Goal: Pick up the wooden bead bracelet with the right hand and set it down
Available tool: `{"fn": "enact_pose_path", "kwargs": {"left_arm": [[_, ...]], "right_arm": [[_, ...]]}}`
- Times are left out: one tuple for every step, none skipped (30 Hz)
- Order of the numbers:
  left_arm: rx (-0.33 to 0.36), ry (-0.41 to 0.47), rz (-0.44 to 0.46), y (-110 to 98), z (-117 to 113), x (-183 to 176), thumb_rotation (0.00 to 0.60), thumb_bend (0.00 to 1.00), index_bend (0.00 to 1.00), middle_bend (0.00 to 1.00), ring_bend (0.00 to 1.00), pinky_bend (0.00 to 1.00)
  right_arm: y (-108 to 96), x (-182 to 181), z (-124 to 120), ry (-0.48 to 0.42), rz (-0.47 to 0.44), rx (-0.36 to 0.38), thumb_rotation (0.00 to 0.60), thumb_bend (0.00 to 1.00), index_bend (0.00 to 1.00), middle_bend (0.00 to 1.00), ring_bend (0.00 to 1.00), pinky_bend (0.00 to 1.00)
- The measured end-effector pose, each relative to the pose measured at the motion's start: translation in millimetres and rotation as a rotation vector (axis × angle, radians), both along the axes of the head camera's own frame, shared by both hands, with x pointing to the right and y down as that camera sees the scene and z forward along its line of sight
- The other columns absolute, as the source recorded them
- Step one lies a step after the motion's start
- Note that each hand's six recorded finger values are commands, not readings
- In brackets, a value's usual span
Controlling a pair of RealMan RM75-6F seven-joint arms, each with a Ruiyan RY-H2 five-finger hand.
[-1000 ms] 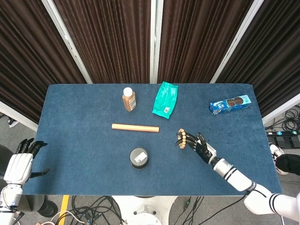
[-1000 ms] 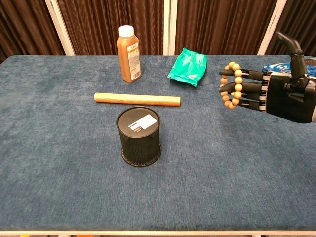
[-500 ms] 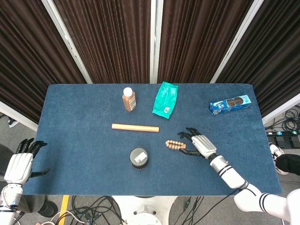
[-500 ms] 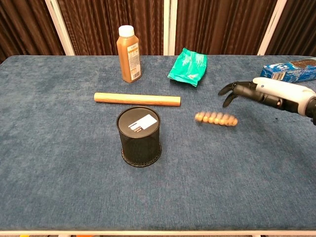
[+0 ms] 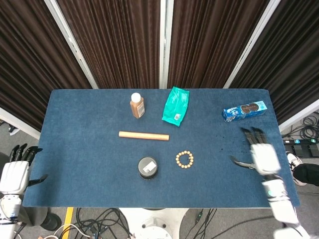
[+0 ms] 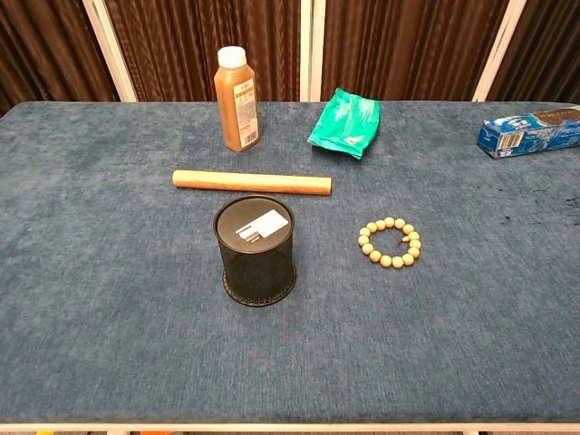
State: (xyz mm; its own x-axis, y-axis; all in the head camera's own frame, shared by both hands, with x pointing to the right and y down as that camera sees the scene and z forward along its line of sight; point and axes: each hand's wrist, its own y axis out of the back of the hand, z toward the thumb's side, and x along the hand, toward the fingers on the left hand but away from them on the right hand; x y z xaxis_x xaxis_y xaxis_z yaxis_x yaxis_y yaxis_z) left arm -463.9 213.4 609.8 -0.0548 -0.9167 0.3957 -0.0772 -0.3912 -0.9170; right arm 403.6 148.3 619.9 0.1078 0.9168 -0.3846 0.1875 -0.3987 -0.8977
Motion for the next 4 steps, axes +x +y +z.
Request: {"fn": "enact_pose_path", "kwargs": {"left_arm": [[0.013,-0.015,0.002,-0.7,-0.9,0.0,0.6,0.01,0.23,0.17,0.05,0.03],[0.022,-0.025,0.004,-1.2,-1.6,0.0,0.6,0.01,0.23,0.17,0.05,0.03],[0.03,-0.034,0.005,-1.5,-2.5,0.2,0.6,0.01,0.23,0.17,0.05,0.03],[0.04,-0.042,0.007,-1.8,-3.8,0.6,0.6,0.01,0.23,0.17,0.05,0.03]], "right_arm": [[5.2,8.8,-9.9,0.013,0.023,0.012,0.232,0.16,0.0,0.12,0.0,0.0],[10.4,16.1,-18.8,0.022,0.044,0.021,0.231,0.16,0.0,0.12,0.0,0.0],[17.1,24.1,-29.2,0.032,0.067,0.031,0.228,0.16,0.0,0.11,0.0,0.0],[21.3,28.0,-35.6,0.035,0.077,0.037,0.224,0.16,0.0,0.11,0.0,0.0]]}}
